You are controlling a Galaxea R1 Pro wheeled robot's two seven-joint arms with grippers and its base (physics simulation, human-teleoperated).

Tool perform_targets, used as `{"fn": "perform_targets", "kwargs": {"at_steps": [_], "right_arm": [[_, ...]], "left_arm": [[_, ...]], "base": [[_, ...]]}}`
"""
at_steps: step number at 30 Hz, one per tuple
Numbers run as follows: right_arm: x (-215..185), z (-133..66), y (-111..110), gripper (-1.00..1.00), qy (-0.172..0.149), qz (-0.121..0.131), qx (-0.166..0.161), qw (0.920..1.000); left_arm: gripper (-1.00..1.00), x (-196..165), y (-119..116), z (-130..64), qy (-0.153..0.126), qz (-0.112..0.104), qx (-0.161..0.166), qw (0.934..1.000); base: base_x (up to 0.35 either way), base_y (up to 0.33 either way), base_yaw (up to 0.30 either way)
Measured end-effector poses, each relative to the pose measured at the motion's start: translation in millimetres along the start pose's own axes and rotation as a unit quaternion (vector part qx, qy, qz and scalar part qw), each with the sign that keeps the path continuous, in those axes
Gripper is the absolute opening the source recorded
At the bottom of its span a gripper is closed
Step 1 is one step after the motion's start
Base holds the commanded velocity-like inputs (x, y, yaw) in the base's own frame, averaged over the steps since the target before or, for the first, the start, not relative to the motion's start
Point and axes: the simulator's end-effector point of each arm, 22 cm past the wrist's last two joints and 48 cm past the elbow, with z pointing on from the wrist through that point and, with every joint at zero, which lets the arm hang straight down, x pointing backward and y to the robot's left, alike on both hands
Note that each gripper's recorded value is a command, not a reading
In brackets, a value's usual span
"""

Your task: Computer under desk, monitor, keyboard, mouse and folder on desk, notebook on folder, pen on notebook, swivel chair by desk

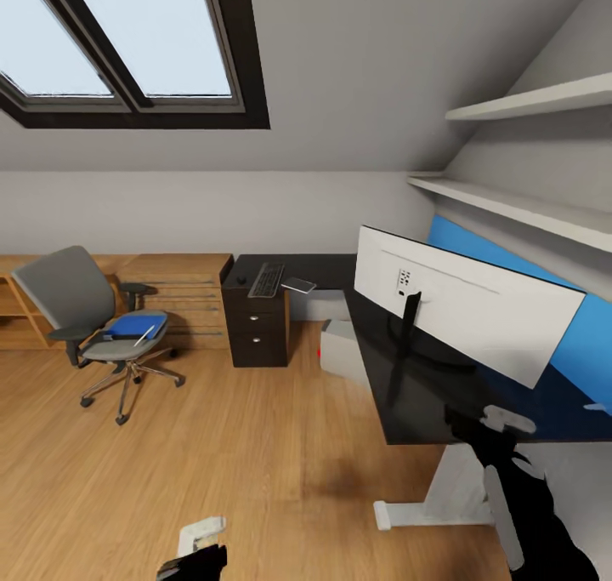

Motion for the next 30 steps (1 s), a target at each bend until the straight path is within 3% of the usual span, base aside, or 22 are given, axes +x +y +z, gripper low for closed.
{"fn": "perform_targets", "kwargs": {"at_steps": [1,5,6,7,13,15,18,20,30], "right_arm": [[-19,6.1,8,1.00,-0.010,0.006,-0.004,0.9999],[-26,20.2,20,1.00,0.002,0.016,-0.010,0.9998],[-17,26.7,25,1.00,0.017,0.034,-0.019,0.9991],[-16,27.1,27,1.00,0.020,0.040,-0.022,0.9988],[-10,28.2,36,1.00,0.029,0.067,-0.034,0.9968],[-13,28.0,35,1.00,0.026,0.067,-0.034,0.9969],[-32,23.4,33,1.00,0.005,0.065,-0.036,0.9972],[-35,20.5,32,1.00,0.000,0.065,-0.037,0.9972],[-34,17.2,31,1.00,-0.002,0.062,-0.037,0.9974]], "left_arm": [[1.00,-25,-14,-11.7,-0.003,-0.001,0.019,0.9998],[1.00,-62,-19,-28.7,-0.005,-0.021,0.035,0.9991],[1.00,-99,-27,-36.7,-0.025,-0.032,0.046,0.9981],[1.00,-111,-30,-39.7,-0.032,-0.034,0.050,0.9976],[1.00,-160,-45,-66.2,-0.046,-0.026,0.076,0.9957],[1.00,-162,-44,-68.8,-0.043,-0.023,0.076,0.9959],[1.00,-128,-25,-48.0,0.006,-0.020,0.054,0.9983],[1.00,-113,-18,-39.7,0.025,-0.021,0.044,0.9985],[1.00,-106,-21,-37.4,0.030,-0.021,0.042,0.9985]], "base": [[0.000,0.000,0.000],[0.000,0.000,0.000],[0.000,0.000,0.000],[0.000,0.000,0.000],[0.000,0.000,0.000],[0.000,0.000,0.000],[0.000,0.000,0.000],[0.003,-0.036,0.000],[0.112,-0.237,-0.020]]}}
